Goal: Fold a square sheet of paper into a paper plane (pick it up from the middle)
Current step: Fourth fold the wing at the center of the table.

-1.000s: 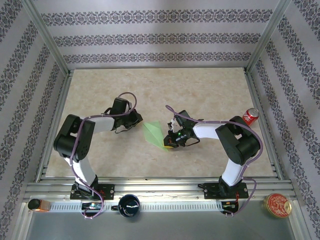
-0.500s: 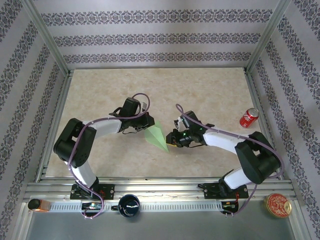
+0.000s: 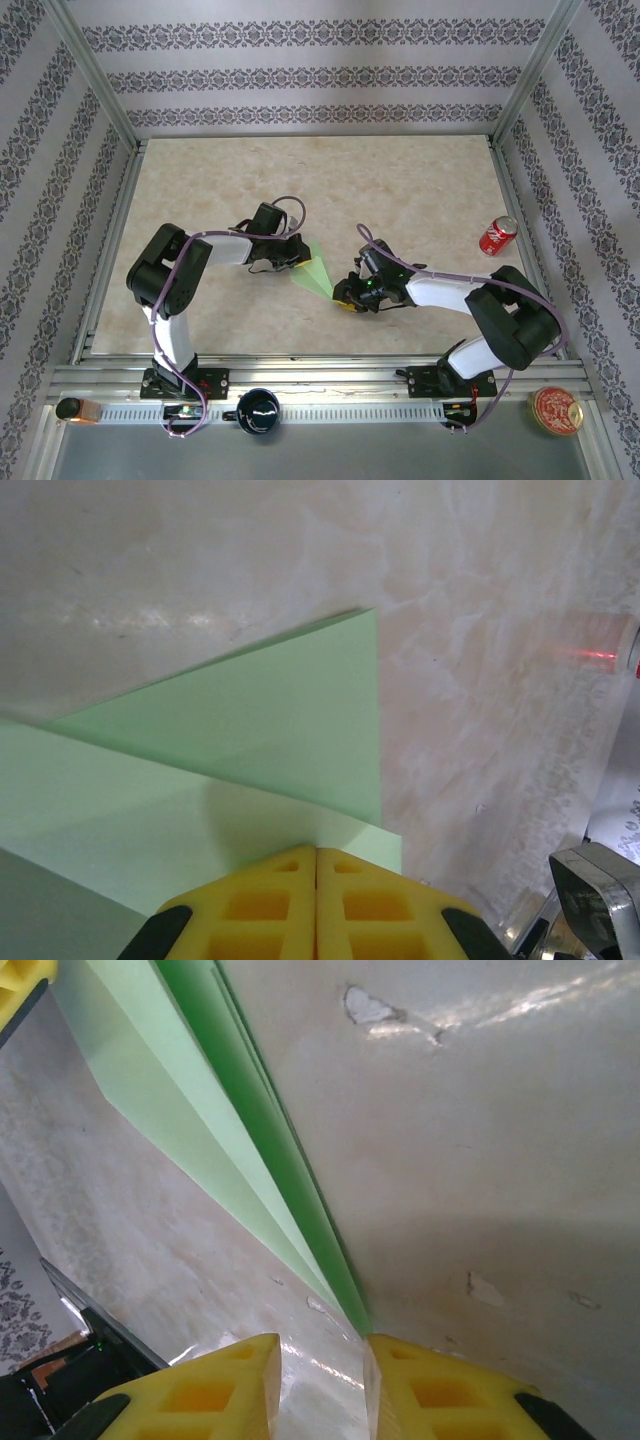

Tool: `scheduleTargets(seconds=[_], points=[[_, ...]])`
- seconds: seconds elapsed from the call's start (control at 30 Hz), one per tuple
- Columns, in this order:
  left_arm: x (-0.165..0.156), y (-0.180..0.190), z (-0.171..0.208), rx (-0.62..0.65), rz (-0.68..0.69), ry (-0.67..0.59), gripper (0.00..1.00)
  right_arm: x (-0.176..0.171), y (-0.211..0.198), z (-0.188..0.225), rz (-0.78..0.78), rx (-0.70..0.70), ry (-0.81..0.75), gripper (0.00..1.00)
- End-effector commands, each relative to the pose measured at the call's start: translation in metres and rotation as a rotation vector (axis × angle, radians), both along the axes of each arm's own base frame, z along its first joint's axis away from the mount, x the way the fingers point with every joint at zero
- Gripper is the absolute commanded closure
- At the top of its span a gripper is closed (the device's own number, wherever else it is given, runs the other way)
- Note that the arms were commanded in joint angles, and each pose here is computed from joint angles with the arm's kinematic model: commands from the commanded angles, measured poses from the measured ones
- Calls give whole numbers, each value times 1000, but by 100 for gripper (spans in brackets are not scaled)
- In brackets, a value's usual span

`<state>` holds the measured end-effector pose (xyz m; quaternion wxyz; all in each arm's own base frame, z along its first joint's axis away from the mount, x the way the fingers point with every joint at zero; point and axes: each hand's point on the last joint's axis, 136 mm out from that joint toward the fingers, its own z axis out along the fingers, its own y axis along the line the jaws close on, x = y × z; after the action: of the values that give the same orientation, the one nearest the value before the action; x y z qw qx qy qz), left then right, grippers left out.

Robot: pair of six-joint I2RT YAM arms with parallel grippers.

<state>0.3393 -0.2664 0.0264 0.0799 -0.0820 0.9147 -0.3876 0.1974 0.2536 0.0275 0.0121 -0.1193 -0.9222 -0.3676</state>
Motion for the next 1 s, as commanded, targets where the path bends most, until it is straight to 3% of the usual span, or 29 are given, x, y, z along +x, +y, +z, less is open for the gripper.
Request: scheduleTargets(seconds=[0.0, 0.37, 0.97], points=[[3, -1, -3, 21, -3, -12, 93, -2, -4, -9, -32, -32, 18, 70], [-6, 8, -27, 68, 10, 62, 93, -6, -2, -17, -26, -20, 57, 72], [-1, 11, -23, 42, 28, 68, 94, 13, 16, 5, -18, 54, -26, 75]])
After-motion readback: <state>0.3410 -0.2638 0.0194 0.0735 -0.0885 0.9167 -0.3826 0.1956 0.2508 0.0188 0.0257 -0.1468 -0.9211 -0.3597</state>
